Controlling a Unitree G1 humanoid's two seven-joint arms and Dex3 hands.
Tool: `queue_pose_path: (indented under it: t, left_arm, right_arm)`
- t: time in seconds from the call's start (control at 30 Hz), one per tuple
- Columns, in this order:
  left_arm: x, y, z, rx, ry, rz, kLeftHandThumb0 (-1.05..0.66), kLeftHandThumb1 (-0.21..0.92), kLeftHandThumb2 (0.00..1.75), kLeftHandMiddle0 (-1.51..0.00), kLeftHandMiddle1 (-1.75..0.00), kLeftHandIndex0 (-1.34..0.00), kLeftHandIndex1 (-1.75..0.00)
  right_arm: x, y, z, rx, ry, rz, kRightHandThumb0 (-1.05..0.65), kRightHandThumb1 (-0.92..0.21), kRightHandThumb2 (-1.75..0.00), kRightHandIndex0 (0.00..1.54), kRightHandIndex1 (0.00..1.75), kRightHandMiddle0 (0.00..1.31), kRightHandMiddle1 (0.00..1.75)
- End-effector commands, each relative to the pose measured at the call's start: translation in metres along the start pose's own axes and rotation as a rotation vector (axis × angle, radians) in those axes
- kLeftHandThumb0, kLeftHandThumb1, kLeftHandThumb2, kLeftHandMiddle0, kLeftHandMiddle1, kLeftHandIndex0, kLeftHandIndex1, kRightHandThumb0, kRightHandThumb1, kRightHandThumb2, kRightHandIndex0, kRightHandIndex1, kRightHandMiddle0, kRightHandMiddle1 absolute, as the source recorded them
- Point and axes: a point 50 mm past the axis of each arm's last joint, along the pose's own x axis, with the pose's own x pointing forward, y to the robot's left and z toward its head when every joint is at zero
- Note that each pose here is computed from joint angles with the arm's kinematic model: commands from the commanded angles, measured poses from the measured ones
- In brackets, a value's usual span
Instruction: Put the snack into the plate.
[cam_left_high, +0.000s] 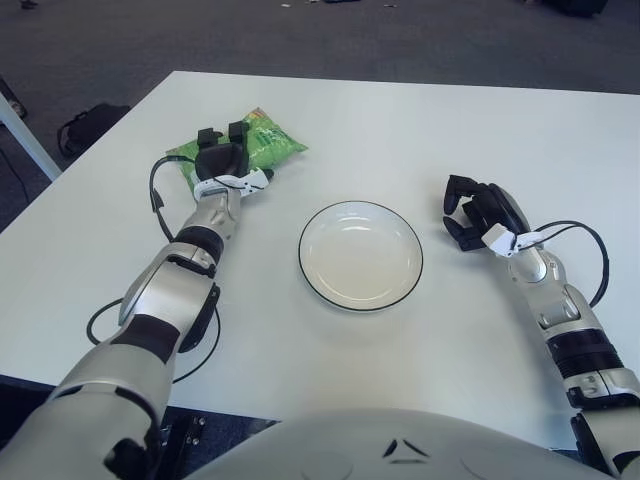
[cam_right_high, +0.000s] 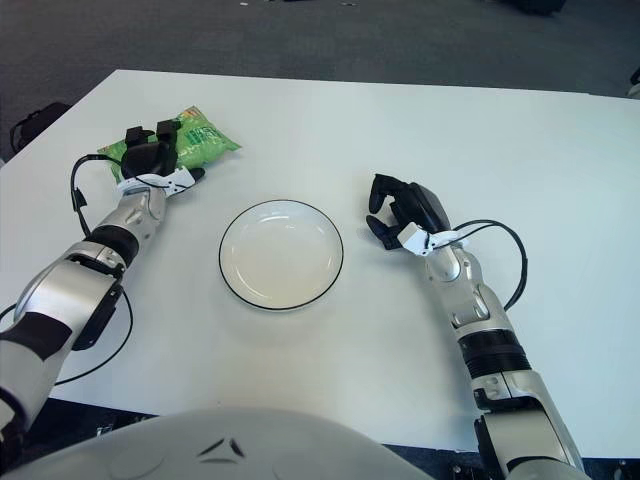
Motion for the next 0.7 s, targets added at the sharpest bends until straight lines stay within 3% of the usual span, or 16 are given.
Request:
queue_pose_path:
  t: [0.0, 0.07, 0.2, 0.47, 0.67]
  left_arm:
    - [-0.015, -0.019, -0.011, 0.002, 0.031, -0.076, -0.03, 0.26, 1.32, -0.44, -1.72, -0.45, -1.71]
    - [-0.014, -0.017, -0.008, -0.016, 0.017, -0.061, -0.01, 0.15, 1.42, -0.64, -1.57, -0.58, -1.73]
    - [-0.011, -0.013, -0.004, -0.024, -0.013, -0.039, 0.0, 0.02, 1.55, -0.83, -1.47, -0.7, -1.74]
    - [-0.007, -0.007, -0.002, -0.082, -0.049, -0.042, 0.0, 0.01, 1.6, -0.87, -1.54, -0.67, -1.75]
    - [0.004, 0.01, 0.005, -0.176, -0.1, -0.024, 0.0, 0.03, 1.6, -0.85, -1.59, -0.63, -1.75]
  right_arm:
    - [-0.031, 0.039, -0.036, -0.016, 0.203, 0.216, -0.55, -0.17, -1.49, 1.34, 1.75, 0.74, 1.75]
    - [-0.031, 0.039, -0.036, -0.015, 0.2, 0.223, -0.54, -0.18, -1.49, 1.34, 1.75, 0.73, 1.75]
    - [-0.031, 0.039, -0.036, -0.004, 0.199, 0.233, -0.54, -0.19, -1.48, 1.33, 1.75, 0.73, 1.75]
    - [-0.03, 0.04, -0.037, 0.014, 0.199, 0.244, -0.54, -0.2, -1.46, 1.33, 1.75, 0.72, 1.75]
    - [-0.029, 0.041, -0.038, -0.003, 0.189, 0.251, -0.53, -0.2, -1.46, 1.32, 1.75, 0.71, 1.75]
